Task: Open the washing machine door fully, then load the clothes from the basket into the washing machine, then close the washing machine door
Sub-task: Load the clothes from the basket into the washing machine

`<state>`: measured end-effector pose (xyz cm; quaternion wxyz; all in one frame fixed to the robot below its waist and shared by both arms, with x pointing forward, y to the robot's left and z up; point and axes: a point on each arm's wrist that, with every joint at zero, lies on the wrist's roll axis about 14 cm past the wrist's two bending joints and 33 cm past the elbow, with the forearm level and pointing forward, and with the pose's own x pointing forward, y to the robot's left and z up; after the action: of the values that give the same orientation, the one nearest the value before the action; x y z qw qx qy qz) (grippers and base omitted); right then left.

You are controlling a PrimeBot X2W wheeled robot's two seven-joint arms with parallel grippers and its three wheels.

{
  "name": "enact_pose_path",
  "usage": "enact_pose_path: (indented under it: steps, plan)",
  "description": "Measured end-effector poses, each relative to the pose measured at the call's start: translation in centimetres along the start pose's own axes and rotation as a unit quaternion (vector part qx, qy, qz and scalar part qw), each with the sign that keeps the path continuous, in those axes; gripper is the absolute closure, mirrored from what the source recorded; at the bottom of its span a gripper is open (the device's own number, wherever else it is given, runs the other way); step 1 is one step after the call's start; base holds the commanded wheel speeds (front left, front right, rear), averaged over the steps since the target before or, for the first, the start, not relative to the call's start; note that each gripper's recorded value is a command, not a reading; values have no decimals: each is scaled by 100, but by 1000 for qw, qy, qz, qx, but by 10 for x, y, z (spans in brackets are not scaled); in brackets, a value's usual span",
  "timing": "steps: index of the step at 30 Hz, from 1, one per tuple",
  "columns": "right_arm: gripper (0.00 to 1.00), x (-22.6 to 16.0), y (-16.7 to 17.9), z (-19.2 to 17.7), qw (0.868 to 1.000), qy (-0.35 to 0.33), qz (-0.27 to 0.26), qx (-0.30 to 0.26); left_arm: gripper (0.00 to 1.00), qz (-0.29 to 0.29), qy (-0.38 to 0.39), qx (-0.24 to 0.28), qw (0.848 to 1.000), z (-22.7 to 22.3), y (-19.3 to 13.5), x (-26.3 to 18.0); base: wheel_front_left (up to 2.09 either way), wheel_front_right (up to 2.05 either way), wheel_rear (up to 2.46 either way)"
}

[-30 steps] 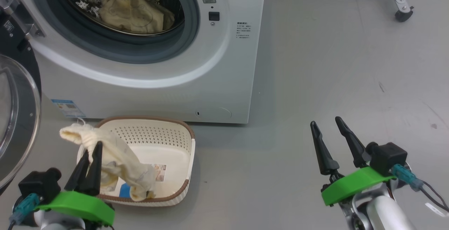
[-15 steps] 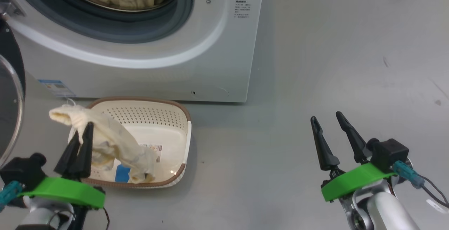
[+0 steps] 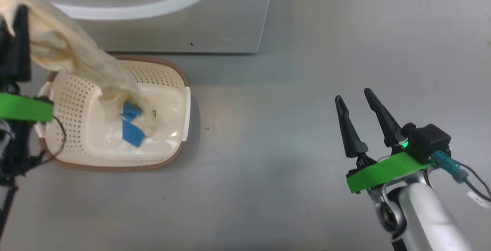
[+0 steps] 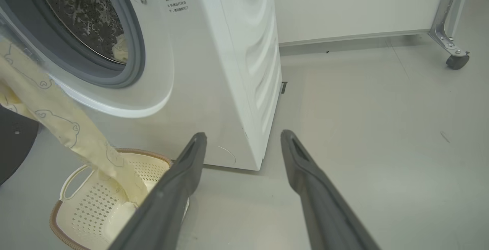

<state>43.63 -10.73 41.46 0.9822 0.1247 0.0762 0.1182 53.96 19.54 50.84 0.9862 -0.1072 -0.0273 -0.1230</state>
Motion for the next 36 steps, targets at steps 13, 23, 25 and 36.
enact_pose_path:
  steps: [13, 23, 25, 36]
  plan:
    - [0, 25, -37, -57, 998, 53, -34, 21, 100, -49, 2, 40, 998, -17, 26, 136, 0, 0, 0]
    - [0, 35, -54, -94, 994, 85, -47, 47, 100, -88, 38, 71, 993, -52, 25, 209, 0, 0, 0]
    - [0, 33, -56, -99, 993, 92, -51, 51, 100, -86, 35, 72, 993, -54, 27, 222, 0, 0, 0]
    - [0, 23, -75, -103, 990, 99, -82, 62, 100, -36, -74, 77, 994, 4, 58, 270, 0, 0, 0]
